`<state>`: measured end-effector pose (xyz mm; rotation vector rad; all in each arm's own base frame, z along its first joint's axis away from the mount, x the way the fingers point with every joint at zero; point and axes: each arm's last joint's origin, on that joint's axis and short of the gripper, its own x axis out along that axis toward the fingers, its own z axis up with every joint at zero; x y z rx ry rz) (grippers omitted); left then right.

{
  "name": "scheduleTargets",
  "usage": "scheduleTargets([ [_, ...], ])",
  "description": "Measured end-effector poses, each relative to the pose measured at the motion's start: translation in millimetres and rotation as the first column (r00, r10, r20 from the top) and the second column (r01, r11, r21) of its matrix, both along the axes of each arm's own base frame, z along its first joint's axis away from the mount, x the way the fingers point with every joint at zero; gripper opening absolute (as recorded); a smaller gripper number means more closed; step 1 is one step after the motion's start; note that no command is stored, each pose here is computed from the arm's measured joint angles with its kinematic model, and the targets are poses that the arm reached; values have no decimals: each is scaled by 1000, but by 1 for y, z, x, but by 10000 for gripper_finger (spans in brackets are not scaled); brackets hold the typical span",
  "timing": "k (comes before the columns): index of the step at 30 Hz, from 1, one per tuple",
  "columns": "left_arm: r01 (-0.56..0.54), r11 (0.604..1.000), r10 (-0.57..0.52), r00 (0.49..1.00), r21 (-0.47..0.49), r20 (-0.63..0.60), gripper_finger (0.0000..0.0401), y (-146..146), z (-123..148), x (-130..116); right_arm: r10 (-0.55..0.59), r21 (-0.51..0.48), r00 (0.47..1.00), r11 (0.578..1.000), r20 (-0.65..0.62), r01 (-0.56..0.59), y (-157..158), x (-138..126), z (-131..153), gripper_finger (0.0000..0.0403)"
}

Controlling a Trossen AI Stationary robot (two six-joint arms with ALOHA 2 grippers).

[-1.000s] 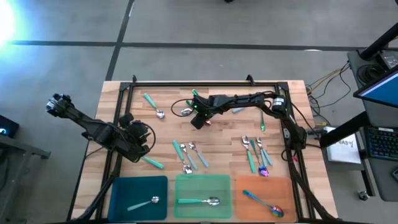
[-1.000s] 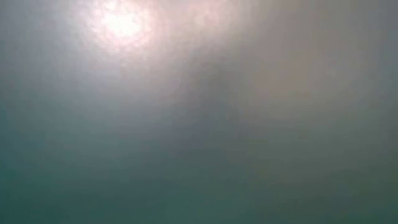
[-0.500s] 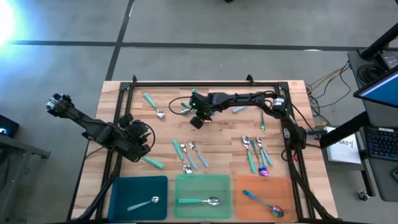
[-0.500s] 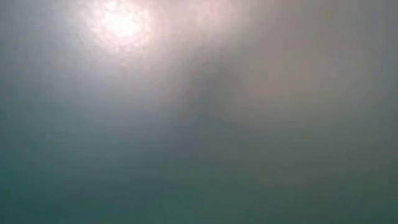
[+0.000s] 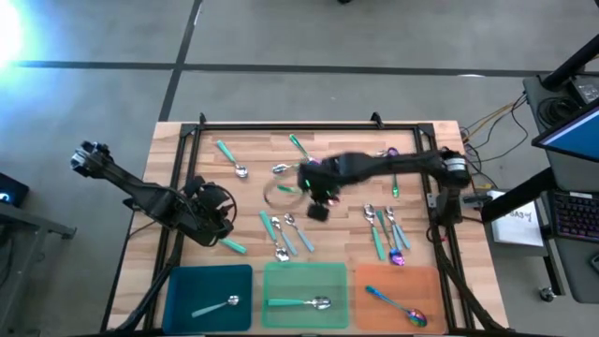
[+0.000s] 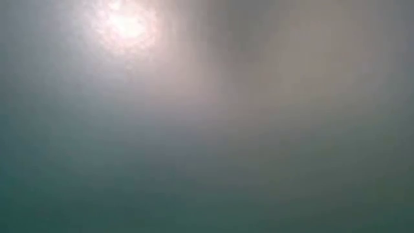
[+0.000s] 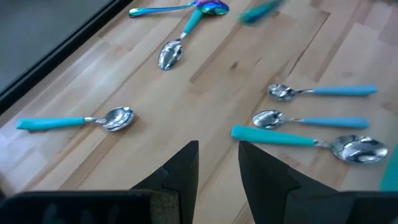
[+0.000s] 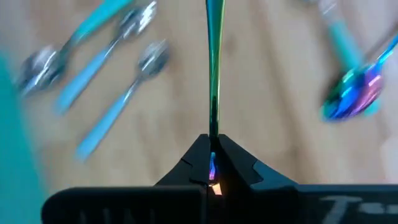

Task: Sort silverware by color (type)
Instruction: Put the blue spoon into the orange bin

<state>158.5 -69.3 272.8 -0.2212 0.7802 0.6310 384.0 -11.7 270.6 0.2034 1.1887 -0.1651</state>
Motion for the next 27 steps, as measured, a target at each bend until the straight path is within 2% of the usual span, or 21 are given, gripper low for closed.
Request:
scheduleTargets([
  [3,0,1000,0,1000,1,-2,98,-3,-4,6,40,33,999,999,1,-40,43,-25,16,9],
  [6,1,1000,-1,1000,-1,-1,98,-7,-8,12,34,72,999,997,21,-36,83,-54,29,9],
  [13,7,1000,-7,1000,-23,12,98,-16,-16,28,-39,172,999,984,0,39,160,-118,22,9],
  [18,1,1000,0,999,-24,50,98,-22,-16,37,-25,210,994,977,-103,47,194,-157,2,9],
  [22,10,1000,-8,998,-28,67,98,-26,-15,45,105,204,984,976,-141,-75,216,-183,-9,9],
  [24,20,999,-18,997,-25,70,98,-29,-13,49,135,217,977,971,-164,-97,223,-191,-13,9],
  [27,24,999,-23,997,-21,71,98,-32,-10,55,122,225,977,971,-175,-81,230,-198,-17,9],
])
